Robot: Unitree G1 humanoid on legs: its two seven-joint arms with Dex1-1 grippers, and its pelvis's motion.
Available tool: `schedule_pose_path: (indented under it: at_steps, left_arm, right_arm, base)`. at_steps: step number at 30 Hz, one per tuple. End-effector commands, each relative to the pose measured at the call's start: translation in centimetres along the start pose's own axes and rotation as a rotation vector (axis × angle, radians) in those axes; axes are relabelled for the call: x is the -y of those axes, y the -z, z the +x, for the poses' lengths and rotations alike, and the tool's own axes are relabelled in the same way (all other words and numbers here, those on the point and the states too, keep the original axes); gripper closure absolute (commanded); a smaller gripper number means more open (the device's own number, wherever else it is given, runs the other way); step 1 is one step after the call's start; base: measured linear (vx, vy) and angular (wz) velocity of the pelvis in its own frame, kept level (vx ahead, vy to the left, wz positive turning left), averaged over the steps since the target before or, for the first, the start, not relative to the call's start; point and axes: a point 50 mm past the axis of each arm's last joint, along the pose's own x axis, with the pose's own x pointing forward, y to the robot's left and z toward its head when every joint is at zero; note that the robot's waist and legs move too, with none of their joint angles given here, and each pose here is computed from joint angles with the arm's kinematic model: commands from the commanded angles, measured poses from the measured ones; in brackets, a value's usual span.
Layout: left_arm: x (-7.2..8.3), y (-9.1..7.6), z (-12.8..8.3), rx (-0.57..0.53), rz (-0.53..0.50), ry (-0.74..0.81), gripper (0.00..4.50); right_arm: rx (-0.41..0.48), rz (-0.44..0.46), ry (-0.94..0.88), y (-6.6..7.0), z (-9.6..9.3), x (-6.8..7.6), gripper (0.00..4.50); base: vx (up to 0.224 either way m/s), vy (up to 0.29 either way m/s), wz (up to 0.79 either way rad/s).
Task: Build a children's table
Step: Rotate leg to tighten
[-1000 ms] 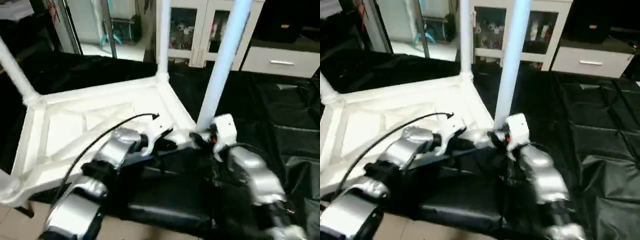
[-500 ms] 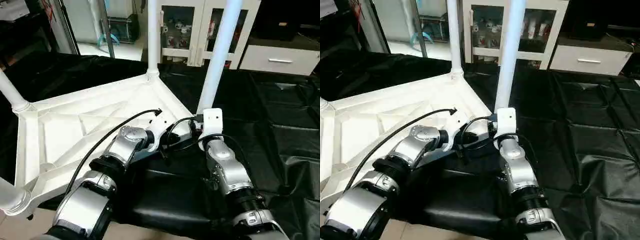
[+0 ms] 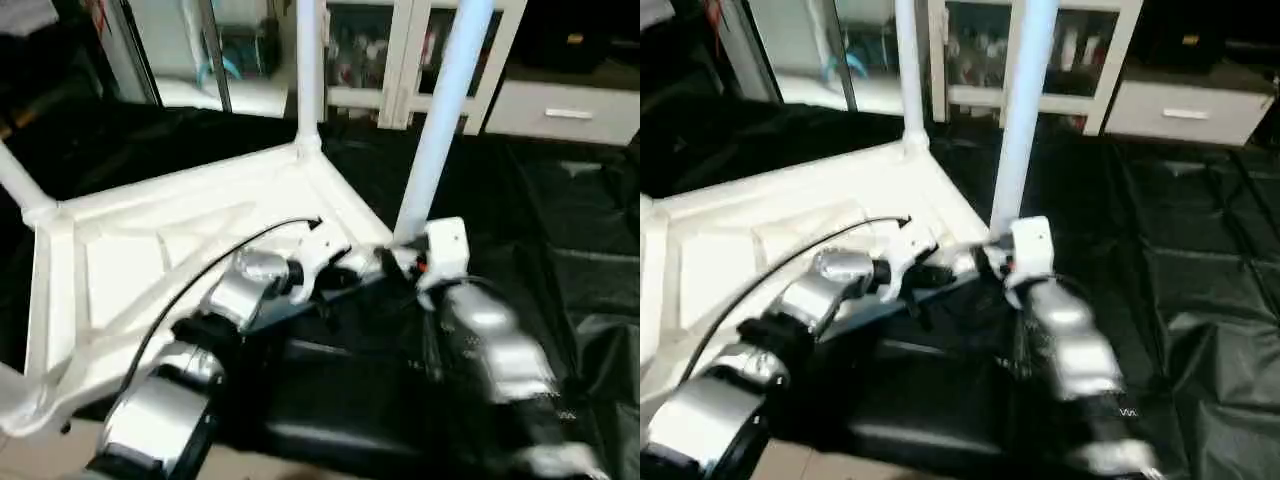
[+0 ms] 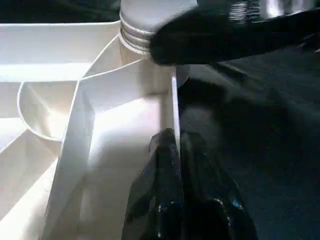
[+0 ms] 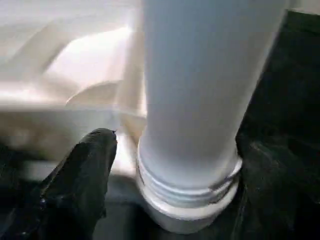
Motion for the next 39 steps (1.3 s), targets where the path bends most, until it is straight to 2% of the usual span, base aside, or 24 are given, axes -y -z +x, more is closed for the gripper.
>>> schedule_pose_path:
  at_steps: [1, 7, 9, 11, 19, 23, 24, 31, 39]
  left_arm:
    - [1.6, 2.3, 0.2, -0.092, -0.027, 0.129, 4.5]
    - [2.9, 2.8, -0.7, -0.111, -0.008, 0.311, 4.5]
    - [3.1, 2.8, -0.9, -0.115, -0.006, 0.332, 4.5]
    - [3.6, 2.8, -1.3, -0.136, 0.012, 0.407, 4.5]
    - [3.4, 2.6, -1.6, -0.158, 0.022, 0.416, 4.5]
    - [3.5, 2.5, -1.8, -0.168, 0.022, 0.43, 4.5]
    - [3.4, 2.5, -1.8, -0.172, 0.021, 0.43, 4.5]
    - [3.2, 2.5, -1.9, -0.174, 0.02, 0.425, 4.5]
    - [3.2, 2.6, -1.8, -0.178, 0.014, 0.422, 4.5]
  right_arm:
    - [0.063, -0.09, -0.246, -1.3, -0.5, -1.6, 0.58]
    - [0.043, -0.143, -0.379, -1.7, -2.0, 0.0, 0.58]
    - [0.042, -0.147, -0.399, -1.9, -2.1, 0.1, 0.58]
    - [0.015, -0.157, -0.505, -1.8, -3.0, 0.2, 0.58]
    - [-0.083, -0.166, -0.636, -0.5, -4.1, 0.3, 0.58]
    - [-0.101, -0.151, -0.662, -0.3, -4.4, 0.4, 0.58]
    - [-0.108, -0.144, -0.669, -0.1, -4.4, 0.4, 0.84]
    - [-0.104, -0.156, -0.648, -0.2, -4.4, 0.7, 1.31]
    - [-0.153, -0.17, -0.657, 0.0, -5.5, 1.9, 2.1]
  base:
    - [0.0, 0.0, 0.0]
    - [0.0, 0.0, 0.0]
    - [0.0, 0.0, 0.0]
    - [0.0, 0.0, 0.0]
    - [0.0, 0.0, 0.0]
    - [0.0, 0.0, 0.0]
    - [0.0, 0.0, 0.0]
    - [0.0, 0.0, 0.0]
    - [0.0, 0.0, 0.0]
